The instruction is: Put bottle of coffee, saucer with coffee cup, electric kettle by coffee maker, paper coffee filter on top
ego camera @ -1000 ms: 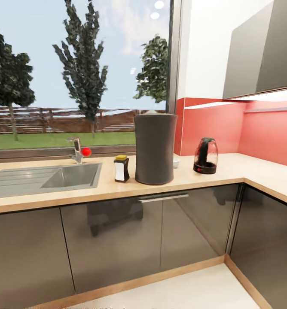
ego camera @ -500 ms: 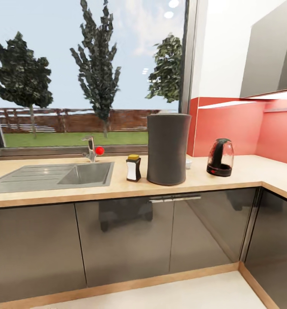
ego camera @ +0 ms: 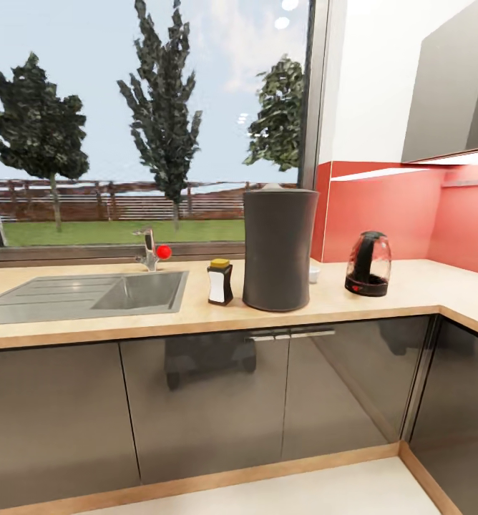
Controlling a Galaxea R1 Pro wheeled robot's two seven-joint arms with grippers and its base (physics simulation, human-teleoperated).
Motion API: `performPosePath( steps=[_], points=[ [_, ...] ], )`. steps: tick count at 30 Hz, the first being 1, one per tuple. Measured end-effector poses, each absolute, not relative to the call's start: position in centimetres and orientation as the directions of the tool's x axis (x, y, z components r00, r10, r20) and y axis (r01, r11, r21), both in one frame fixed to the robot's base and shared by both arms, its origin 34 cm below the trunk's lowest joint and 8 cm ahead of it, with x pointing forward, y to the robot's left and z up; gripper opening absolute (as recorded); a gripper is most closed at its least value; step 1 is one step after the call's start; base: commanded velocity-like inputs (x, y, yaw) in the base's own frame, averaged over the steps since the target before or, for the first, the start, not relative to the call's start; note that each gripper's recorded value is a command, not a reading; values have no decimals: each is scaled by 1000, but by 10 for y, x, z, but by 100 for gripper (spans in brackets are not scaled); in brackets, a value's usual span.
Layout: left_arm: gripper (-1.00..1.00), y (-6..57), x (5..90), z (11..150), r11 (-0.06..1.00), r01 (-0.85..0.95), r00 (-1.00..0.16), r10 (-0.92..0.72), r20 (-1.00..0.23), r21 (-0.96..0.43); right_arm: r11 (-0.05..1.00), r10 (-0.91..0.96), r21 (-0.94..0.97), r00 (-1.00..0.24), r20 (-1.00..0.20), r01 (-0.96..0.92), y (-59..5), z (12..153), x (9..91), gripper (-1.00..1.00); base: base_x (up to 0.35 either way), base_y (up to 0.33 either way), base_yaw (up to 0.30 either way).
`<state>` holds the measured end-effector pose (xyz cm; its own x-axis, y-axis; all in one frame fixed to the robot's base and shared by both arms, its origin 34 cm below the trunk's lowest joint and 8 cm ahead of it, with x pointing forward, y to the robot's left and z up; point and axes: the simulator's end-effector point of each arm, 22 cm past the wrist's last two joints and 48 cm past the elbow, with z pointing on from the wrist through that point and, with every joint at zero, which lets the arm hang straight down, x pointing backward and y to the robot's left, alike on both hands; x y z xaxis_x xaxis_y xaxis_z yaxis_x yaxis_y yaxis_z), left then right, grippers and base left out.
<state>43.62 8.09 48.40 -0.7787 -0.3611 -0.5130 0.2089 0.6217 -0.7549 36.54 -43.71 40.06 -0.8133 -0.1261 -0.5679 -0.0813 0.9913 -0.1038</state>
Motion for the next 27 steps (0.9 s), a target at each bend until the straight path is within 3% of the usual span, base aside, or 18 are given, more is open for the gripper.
performPosePath(
  steps=[7, 14, 27],
  points=[
    [100, 81, 436, 484, 622, 209, -779, -361, -513, -755, 992, -123, -103, -813, -569, -78, -438, 401, 366, 100, 1, -1, 0],
    [100, 101, 445, 469, 683, 121, -765, -399, -506, -720, 987, -159, -136, -608, -777, -85, -436, 483, 481, 100, 0, 0, 0],
    [100, 120, 450, 453, 746, 35, -756, -416, -505, -666, 987, -106, -65, -296, -949, -145, -425, 620, 560, 100, 0, 0, 0]
  ],
)
